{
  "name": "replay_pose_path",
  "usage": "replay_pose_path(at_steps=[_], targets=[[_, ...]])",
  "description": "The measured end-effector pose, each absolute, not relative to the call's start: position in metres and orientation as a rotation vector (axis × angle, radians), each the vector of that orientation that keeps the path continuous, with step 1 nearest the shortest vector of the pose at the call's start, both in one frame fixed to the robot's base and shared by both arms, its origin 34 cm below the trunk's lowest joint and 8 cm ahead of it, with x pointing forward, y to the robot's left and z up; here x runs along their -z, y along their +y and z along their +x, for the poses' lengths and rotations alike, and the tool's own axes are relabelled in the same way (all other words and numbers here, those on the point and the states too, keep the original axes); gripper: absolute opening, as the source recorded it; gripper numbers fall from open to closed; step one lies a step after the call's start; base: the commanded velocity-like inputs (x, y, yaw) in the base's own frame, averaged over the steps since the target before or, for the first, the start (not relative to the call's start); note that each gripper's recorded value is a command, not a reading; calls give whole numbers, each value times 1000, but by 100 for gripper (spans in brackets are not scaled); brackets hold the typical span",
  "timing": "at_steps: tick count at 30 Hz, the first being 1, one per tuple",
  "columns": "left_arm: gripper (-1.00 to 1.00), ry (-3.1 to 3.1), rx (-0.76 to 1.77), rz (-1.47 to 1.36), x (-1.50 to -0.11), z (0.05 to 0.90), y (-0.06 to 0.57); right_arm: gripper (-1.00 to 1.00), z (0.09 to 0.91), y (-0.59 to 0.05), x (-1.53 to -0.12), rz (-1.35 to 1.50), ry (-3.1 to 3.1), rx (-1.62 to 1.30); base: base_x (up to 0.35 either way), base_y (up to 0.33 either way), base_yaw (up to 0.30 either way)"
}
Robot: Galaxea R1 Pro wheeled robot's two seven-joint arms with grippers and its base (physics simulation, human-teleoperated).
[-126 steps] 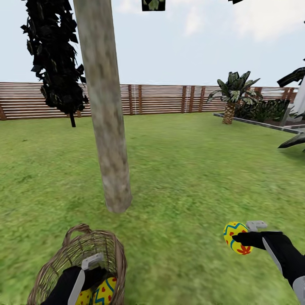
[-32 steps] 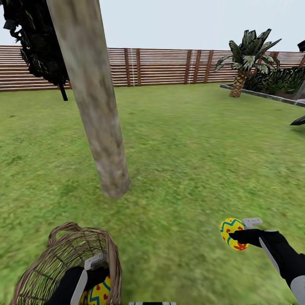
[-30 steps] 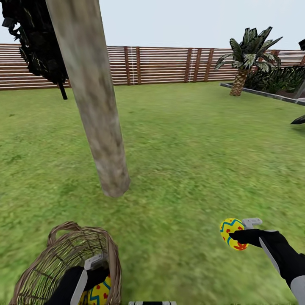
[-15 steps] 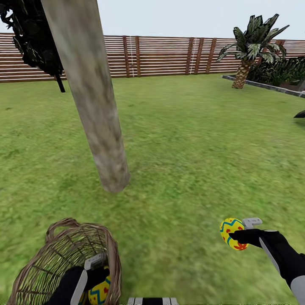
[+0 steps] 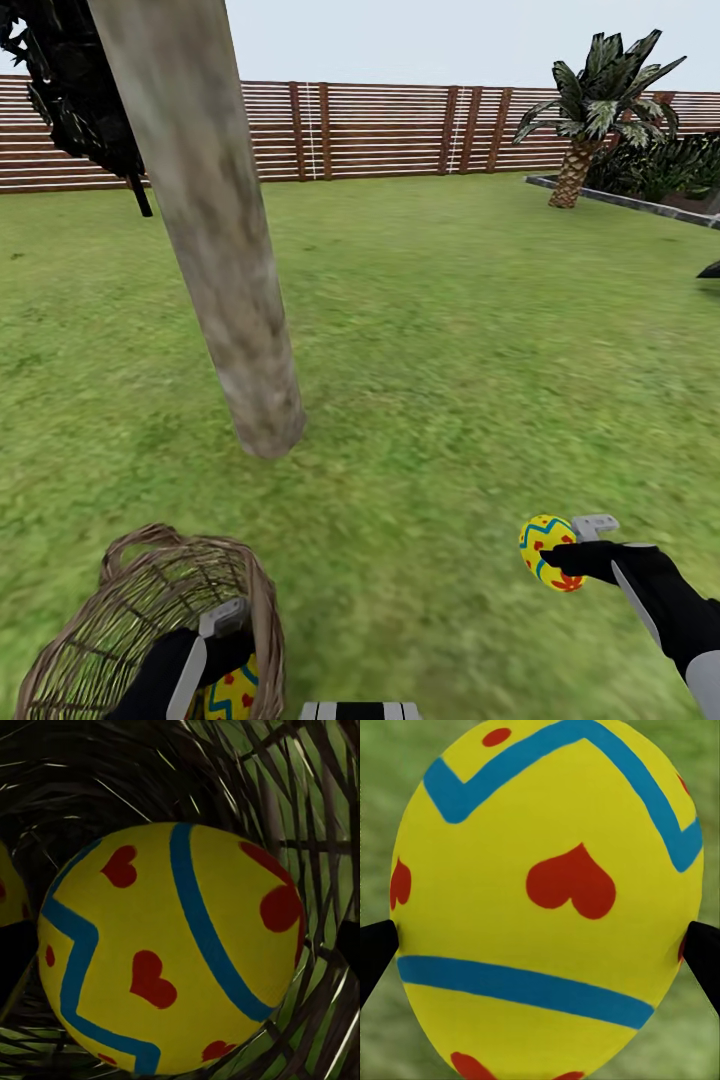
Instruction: Take the three Easter eggs out of the wicker basket on the lawn in the garden, then place them on the lawn next to a single tree (choose any tree) so that all three eggs are next to the same tree and none are left in the basket.
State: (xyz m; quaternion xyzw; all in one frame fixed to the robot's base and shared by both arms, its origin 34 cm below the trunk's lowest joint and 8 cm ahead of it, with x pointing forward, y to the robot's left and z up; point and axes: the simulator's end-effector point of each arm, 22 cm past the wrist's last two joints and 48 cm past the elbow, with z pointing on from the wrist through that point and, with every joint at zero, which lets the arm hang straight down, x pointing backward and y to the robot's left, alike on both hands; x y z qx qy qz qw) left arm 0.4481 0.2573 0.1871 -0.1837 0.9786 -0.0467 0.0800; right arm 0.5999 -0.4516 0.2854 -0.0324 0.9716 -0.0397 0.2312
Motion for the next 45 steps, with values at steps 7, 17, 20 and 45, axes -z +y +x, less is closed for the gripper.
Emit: replay_pose_path(at_steps=[7,17,20,45], targets=[[100,2926,139,-550,-187,449,258,-100,599,-451,-284,-88,2675,110,1,0,0],[100,2955,135,-554,-176,439,256,-100,592,-451,-268,-90,2705,109,0,0,0],[100,2967,137,-558,-171,435,254,-100,589,-451,-261,-91,2718,109,0,0,0],[-100,2983,139,-570,-164,429,253,-100,584,-451,-251,-93,2738,107,0,0,0]])
